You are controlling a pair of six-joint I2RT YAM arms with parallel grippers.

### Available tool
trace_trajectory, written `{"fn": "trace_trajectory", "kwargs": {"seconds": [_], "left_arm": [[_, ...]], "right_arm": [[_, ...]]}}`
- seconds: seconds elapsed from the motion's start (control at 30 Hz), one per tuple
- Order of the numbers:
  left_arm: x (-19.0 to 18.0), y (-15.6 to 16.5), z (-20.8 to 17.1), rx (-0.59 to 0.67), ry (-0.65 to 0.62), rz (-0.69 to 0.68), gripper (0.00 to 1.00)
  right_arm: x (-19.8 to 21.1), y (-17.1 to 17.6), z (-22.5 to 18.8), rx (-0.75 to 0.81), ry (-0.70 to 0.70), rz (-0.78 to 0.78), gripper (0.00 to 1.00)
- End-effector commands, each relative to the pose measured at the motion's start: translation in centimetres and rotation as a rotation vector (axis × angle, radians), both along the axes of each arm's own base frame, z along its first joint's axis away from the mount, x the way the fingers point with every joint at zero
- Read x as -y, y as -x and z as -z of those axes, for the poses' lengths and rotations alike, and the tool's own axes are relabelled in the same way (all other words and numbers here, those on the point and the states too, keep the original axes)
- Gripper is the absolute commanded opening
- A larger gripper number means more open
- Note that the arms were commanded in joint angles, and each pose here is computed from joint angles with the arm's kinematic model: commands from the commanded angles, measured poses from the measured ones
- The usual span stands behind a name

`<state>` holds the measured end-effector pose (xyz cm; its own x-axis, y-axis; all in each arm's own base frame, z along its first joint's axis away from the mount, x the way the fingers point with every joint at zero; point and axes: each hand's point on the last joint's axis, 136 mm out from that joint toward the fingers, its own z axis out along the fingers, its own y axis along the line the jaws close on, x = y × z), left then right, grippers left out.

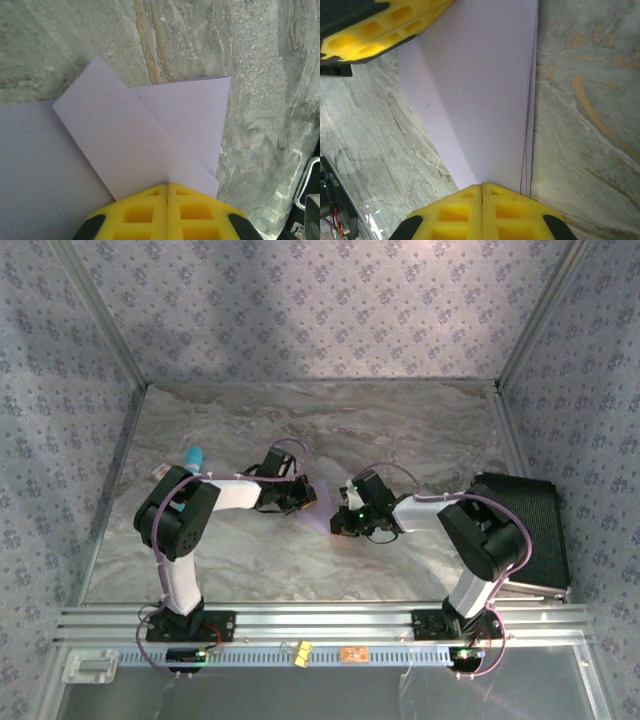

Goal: Fold a paper plane with a square sheet of paper (pick it up from the middle)
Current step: Fourth fold the wing at the center of the table.

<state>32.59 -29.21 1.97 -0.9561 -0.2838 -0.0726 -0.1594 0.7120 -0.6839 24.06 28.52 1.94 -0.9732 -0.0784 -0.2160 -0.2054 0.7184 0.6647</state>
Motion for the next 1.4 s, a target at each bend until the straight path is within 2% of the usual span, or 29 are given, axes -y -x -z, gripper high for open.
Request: {"fn": "trace_trajectory", "kwargs": {"seconds": [0.0, 0.33, 0.57, 0.83, 1.1, 1.37], "left_arm": [[-2.9, 1.6, 4.2, -0.101, -0.139, -0.040, 0.05], [-2.8, 1.5, 4.0, -0.101, -0.134, -0.038, 0.05], [-2.9, 1.7, 4.1, -0.104, -0.138, -0.035, 0.05], [-2.8, 1.7, 4.0, -0.103, -0.137, -0.035, 0.05], [-2.9, 1.7, 4.0, -0.100, -0.139, -0.034, 0.05], [-2.8, 1.7, 4.0, -0.102, -0.137, -0.032, 0.05]], "right_arm": [[2.6, 3.3, 2.5, -0.129, 0.099, 0.010, 0.03], [3.5, 3.4, 0.3, -0.096, 0.073, 0.023, 0.04], [1.1, 2.0, -3.6, -0.007, -0.016, -0.039, 0.04], [0.0, 1.8, -1.5, -0.048, 0.015, -0.062, 0.06], [2.9, 3.5, 1.1, -0.103, 0.091, -0.020, 0.06], [4.7, 4.7, 1.4, -0.144, 0.042, 0.019, 0.07]]}}
